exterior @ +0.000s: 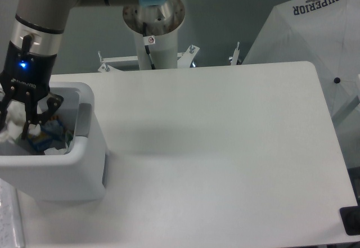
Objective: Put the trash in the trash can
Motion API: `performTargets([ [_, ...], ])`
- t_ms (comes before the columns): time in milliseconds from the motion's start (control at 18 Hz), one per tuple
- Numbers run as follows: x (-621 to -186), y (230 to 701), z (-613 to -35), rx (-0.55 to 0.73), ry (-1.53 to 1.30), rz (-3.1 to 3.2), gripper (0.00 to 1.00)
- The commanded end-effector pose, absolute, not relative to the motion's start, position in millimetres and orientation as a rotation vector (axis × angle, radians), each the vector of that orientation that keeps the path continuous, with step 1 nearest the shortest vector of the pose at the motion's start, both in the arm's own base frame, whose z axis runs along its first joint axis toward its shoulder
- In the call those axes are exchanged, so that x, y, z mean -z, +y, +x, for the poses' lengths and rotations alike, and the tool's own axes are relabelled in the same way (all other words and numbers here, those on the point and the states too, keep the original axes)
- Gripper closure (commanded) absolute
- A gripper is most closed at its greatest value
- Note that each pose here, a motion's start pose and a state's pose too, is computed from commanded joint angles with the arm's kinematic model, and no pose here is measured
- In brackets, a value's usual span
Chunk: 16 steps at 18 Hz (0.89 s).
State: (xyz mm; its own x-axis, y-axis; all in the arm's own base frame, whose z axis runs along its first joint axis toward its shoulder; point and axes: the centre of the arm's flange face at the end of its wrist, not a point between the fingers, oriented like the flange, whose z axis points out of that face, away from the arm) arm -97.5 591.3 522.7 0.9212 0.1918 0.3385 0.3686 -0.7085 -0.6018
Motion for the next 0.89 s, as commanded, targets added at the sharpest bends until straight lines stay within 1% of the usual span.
performTargets([
  [167,-531,591,-114,0.304,-0.413,-2.352,0.0],
  [222,-539,587,-133,0.263,-0.435,-2.335,0.0],
  [278,-544,581,-154,0.191,-0.447,-2.332,0.0],
  [500,-538,552,-240,-0.147,-0.553,-2.377,0.0],
  [611,-523,536,-284,-0.307,-0.501,-2.449,0.0],
  [667,-507,527,-310,-0.386,-0.48,-2.508,0.0],
  [778,-484,511,-342,-0.504,-0.443,-2.601,0.0],
  [889,-471,487,-371,-0.571,-0.419,-2.664,0.0],
])
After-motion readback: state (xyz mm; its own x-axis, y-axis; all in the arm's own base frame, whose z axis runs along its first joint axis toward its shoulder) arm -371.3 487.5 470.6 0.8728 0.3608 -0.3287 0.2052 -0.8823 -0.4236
